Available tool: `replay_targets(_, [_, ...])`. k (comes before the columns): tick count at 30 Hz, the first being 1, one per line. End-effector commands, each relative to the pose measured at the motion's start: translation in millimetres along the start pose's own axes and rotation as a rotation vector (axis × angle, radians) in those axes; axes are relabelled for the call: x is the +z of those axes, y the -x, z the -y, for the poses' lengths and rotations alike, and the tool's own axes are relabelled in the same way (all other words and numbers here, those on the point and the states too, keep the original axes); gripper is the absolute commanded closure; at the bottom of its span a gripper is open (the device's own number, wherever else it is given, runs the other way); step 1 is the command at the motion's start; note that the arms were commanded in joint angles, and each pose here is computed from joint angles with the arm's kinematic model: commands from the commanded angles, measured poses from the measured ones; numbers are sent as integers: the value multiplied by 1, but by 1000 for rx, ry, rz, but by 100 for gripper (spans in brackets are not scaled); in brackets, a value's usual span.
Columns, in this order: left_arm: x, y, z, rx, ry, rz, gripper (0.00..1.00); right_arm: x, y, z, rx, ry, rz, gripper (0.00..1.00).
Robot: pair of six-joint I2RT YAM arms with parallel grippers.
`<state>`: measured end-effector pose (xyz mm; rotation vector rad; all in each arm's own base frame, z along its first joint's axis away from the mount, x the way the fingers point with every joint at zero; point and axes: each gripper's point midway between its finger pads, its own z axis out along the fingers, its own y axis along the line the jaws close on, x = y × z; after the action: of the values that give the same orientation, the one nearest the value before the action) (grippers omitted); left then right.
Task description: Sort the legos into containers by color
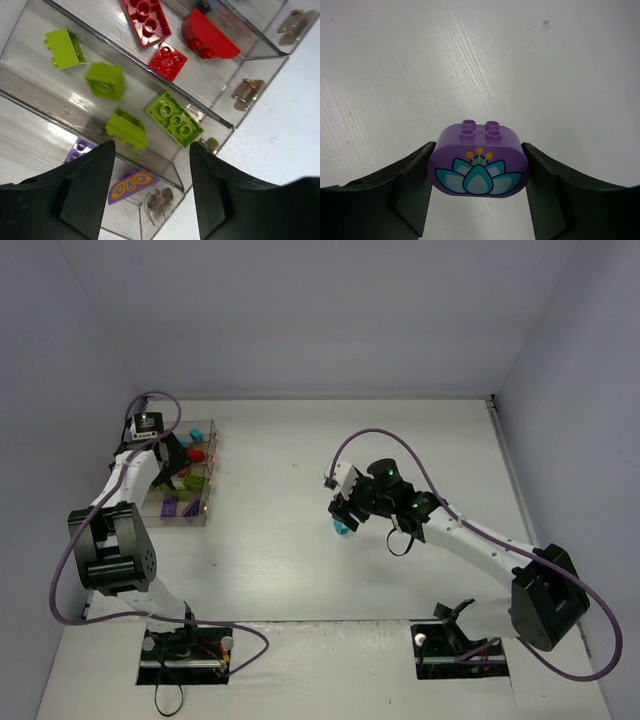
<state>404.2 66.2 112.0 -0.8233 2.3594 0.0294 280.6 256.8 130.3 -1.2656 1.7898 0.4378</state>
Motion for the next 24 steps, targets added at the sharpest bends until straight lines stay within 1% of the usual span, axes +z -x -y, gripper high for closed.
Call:
replay_targets(1, [-52, 26, 30, 15, -164, 90, 45, -13, 61, 10, -58, -13, 187, 98])
replay_targets(3, [-78, 19, 58, 48, -293, 96, 45, -14, 69, 7, -69, 8, 216, 97])
replay_targets(4, [-86, 10, 71, 70, -354, 81, 45, -16, 74, 7, -78, 14, 230, 96])
replay_targets(6, [-119, -10, 112, 136, -546, 43, 45, -17, 81, 3, -87, 37, 250, 95])
replay_targets(9, [-169, -55, 163, 238, -794, -57, 45, -19, 91, 4, -104, 45, 275, 93])
replay_targets(11, [-198, -76, 183, 279, -925, -118, 45, -21, 99, 3, -120, 53, 291, 93])
replay_targets(12, [-213, -94, 194, 317, -979, -152, 45, -22, 101, 3, -122, 56, 296, 93])
replay_targets(14, [-229, -111, 203, 358, -1039, -185, 45, -23, 108, 4, -129, 60, 311, 93])
replay_targets(15, [-243, -129, 210, 400, -1087, -216, 44, -24, 111, 3, -131, 67, 318, 93])
replay_targets(18, [-260, -154, 220, 468, -1156, -246, 44, -24, 121, -1, -141, 89, 338, 92])
replay_targets(24, [-276, -176, 232, 533, -1236, -274, 44, -26, 131, -4, -150, 110, 359, 91])
